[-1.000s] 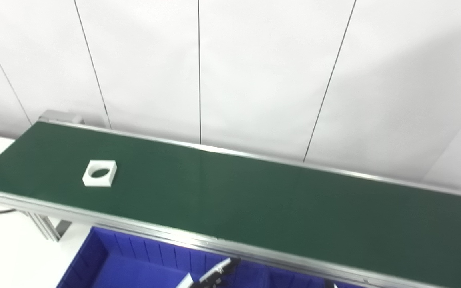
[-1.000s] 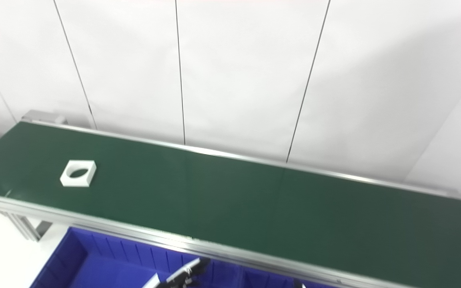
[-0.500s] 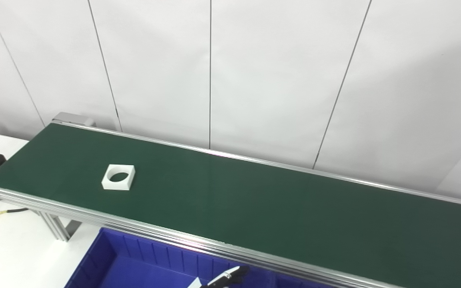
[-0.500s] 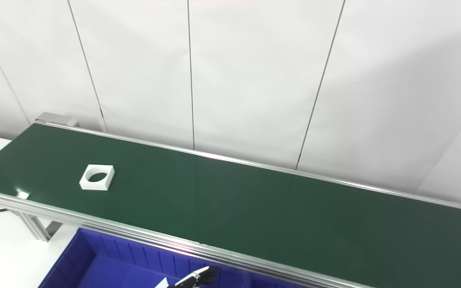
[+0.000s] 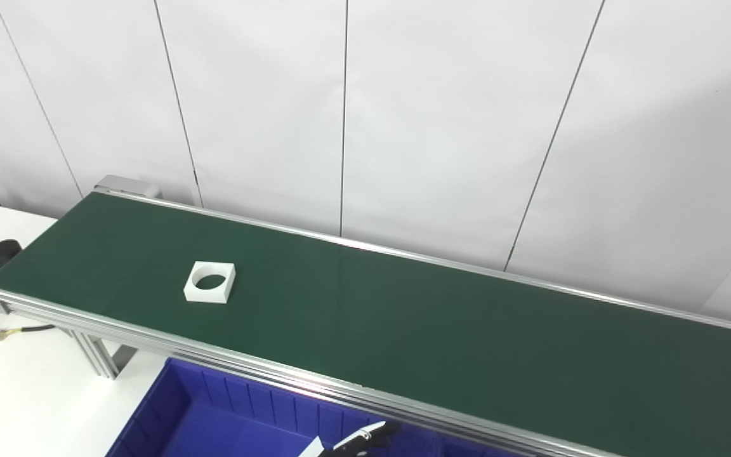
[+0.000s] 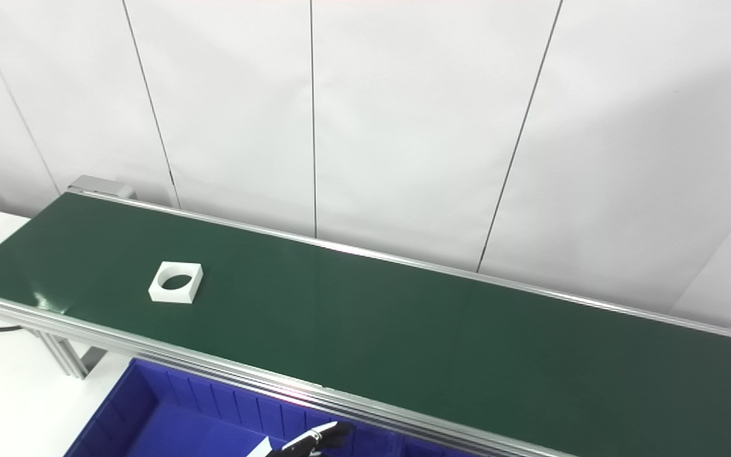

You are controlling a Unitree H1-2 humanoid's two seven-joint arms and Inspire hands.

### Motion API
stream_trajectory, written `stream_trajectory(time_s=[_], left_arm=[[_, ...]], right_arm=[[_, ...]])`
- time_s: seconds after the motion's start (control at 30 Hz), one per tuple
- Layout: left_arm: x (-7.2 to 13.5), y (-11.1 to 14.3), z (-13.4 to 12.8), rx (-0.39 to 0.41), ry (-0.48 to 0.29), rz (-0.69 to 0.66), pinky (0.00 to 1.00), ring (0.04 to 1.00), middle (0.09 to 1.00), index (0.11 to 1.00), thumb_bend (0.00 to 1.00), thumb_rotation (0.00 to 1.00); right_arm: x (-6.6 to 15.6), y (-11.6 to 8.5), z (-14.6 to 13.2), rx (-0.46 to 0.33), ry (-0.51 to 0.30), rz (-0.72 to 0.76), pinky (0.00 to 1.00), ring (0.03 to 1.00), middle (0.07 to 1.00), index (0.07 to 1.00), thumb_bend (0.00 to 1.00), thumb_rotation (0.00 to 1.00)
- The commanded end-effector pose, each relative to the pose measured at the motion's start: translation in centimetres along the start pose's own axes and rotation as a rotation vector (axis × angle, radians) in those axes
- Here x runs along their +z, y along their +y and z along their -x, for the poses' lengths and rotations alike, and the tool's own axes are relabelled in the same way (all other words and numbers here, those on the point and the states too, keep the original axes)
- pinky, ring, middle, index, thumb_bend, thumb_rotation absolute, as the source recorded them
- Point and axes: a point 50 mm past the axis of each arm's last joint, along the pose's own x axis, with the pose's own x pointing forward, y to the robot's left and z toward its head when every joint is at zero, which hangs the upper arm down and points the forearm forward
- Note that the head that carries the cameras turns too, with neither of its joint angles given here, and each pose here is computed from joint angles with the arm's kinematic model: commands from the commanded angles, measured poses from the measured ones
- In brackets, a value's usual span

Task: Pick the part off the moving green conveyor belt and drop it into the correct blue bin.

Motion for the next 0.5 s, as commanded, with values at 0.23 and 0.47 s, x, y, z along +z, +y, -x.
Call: stream_trajectory(time_s=[0.23,0.47], left_arm=[[3.7,2.0,-2.1,0.027,-0.192,-0.008,0.82,0.899,0.929,0.914,0.89,0.51],[7.3,5.4,-4.3,0.036,-0.296,-0.120,0.83,0.920,0.945,0.929,0.88,0.54]], right_arm=[[0.5,-0.7,-0.7,-0.013,-0.080,-0.002,1.00,0.990,0.992,1.000,0.83,0.20],[0.3,-0.8,-1.1,-0.022,-0.076,-0.019,1.00,0.984,0.989,1.000,0.84,0.21]])
